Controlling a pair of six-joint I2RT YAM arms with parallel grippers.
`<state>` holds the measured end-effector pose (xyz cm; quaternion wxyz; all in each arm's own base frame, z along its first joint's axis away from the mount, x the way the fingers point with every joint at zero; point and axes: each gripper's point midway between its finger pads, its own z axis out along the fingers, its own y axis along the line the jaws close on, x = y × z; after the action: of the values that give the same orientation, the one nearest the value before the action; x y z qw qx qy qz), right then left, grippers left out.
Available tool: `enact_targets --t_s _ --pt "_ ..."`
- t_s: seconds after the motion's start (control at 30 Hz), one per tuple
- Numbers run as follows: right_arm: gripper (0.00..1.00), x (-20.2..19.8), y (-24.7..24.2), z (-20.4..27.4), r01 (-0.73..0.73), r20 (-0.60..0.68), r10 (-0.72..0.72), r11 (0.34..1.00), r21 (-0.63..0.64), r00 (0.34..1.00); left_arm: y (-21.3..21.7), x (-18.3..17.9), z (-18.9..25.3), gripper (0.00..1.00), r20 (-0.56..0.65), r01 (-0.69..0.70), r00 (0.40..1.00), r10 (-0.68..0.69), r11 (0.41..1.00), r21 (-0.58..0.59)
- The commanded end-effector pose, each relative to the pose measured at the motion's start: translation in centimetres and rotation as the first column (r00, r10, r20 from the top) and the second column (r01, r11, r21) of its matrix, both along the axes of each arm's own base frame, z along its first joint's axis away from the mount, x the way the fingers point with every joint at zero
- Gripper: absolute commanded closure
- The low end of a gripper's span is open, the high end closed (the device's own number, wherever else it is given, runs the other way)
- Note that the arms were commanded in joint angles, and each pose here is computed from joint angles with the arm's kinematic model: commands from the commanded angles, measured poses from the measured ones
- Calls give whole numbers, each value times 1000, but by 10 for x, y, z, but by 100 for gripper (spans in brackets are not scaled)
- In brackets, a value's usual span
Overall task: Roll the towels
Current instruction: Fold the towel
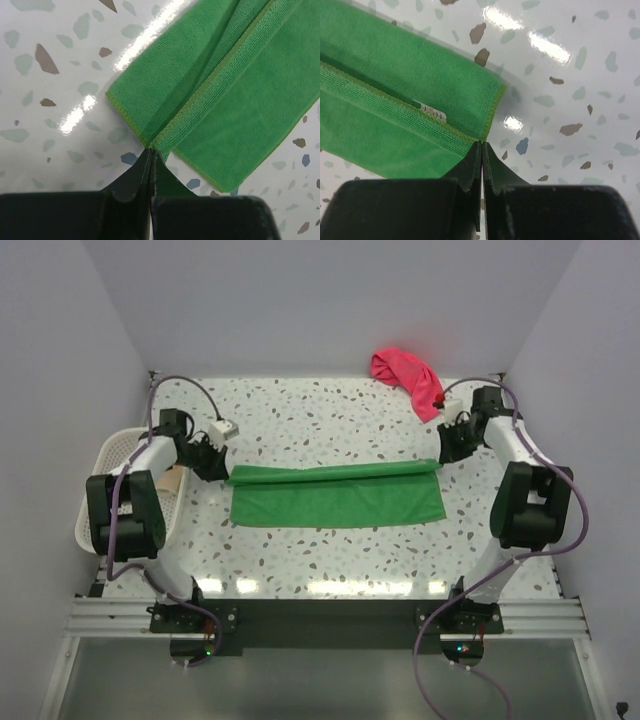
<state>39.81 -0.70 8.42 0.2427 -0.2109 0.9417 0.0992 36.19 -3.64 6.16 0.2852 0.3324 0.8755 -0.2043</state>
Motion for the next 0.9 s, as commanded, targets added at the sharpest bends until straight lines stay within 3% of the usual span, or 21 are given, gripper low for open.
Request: enact_targets --t_s 0.0,0.33,0.87 --pt "100 -19 -7 8 -60 6 60 998 -12 998 4 -20 7 100 49 82 995 -83 996 30" --pt "100 -57 9 -20 -84 -102 91 994 74 991 -6 -52 -16 100 -50 90 995 -90 996 -18" --pt "100 -83 1 -7 -140 -92 140 990 2 986 -7 -78 6 100 -27 161 987 -161 987 6"
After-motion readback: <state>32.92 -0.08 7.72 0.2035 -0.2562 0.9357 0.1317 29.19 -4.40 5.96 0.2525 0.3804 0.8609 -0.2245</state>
